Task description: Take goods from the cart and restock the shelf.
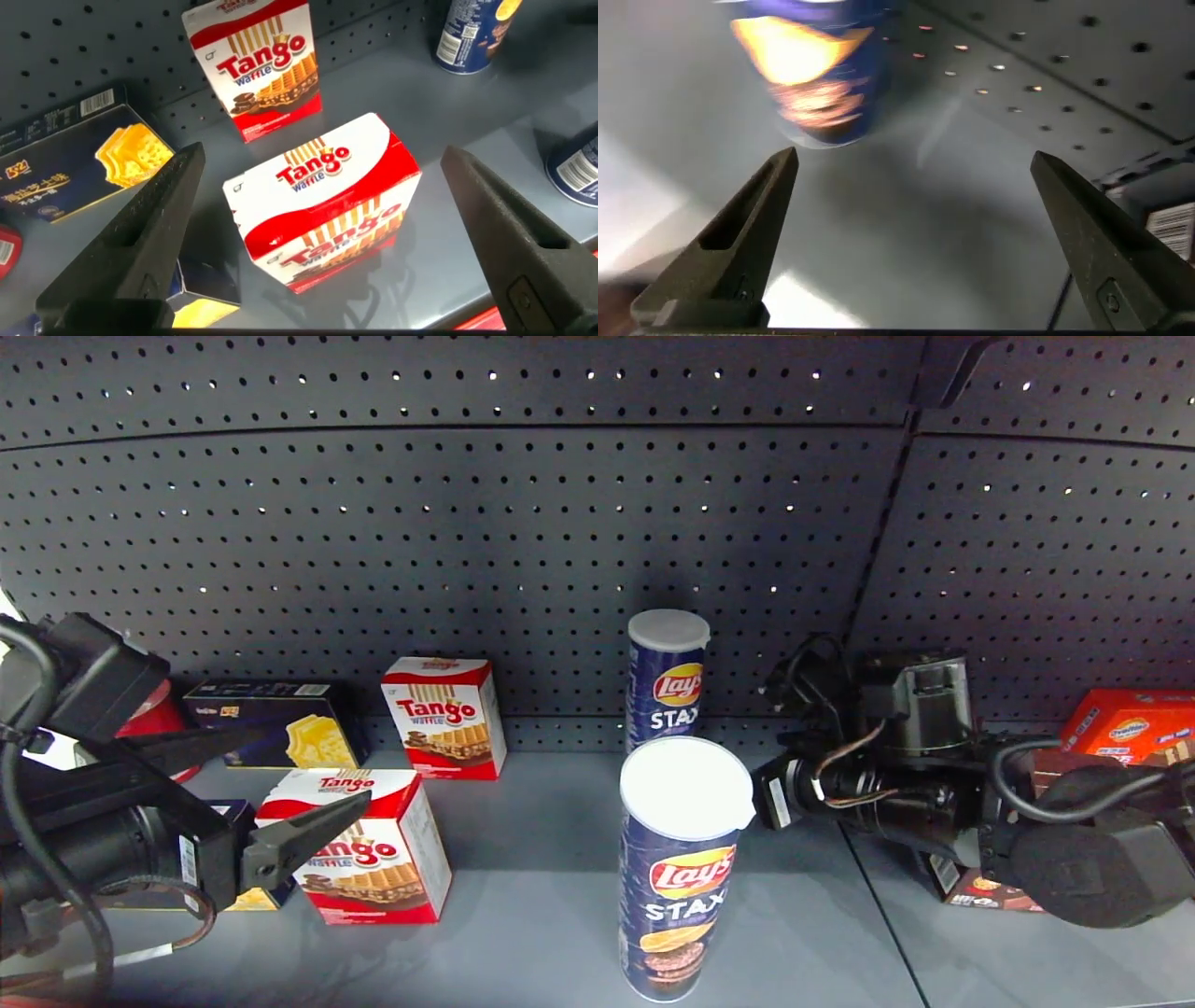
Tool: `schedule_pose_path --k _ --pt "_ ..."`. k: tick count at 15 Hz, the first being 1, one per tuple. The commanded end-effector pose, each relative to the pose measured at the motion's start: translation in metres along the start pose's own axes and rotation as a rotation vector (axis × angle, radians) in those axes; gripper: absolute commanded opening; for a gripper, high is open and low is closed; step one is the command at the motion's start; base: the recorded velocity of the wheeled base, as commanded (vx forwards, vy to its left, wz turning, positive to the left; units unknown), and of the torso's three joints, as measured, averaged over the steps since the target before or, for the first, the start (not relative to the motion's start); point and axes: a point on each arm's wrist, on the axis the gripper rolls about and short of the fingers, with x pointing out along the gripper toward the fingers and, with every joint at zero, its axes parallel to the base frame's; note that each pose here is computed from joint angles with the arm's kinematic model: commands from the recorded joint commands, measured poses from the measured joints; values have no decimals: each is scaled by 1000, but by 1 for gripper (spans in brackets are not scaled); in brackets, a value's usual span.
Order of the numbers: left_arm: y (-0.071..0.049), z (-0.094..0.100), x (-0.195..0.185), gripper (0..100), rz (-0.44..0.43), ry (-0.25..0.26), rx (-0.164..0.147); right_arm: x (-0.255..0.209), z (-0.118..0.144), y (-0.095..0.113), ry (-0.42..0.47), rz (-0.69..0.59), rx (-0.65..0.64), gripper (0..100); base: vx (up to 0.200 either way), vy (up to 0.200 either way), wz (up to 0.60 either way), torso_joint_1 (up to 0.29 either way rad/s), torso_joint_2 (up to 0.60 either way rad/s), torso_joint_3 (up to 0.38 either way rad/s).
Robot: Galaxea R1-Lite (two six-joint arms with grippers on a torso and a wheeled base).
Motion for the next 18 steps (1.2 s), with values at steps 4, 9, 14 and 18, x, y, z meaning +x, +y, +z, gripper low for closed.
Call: schedule_pose_path --k 4,9,14,18 --pt "0 0 -1 100 2 -3 0 27 3 -11 0 -39 15 100 0 0 0 0 0 0" --pt "0 0 -1 100 1 -2 0 44 7 -18 -18 -64 23 100 0 0 0 0 0 0" --pt "1 1 -1 100 5 -4 -2 55 13 -21 -39 -95 28 100 0 0 0 0 0 0" --pt "1 3 -1 100 6 -12 -1 59 13 -17 -39 -84 24 100 0 0 0 0 0 0"
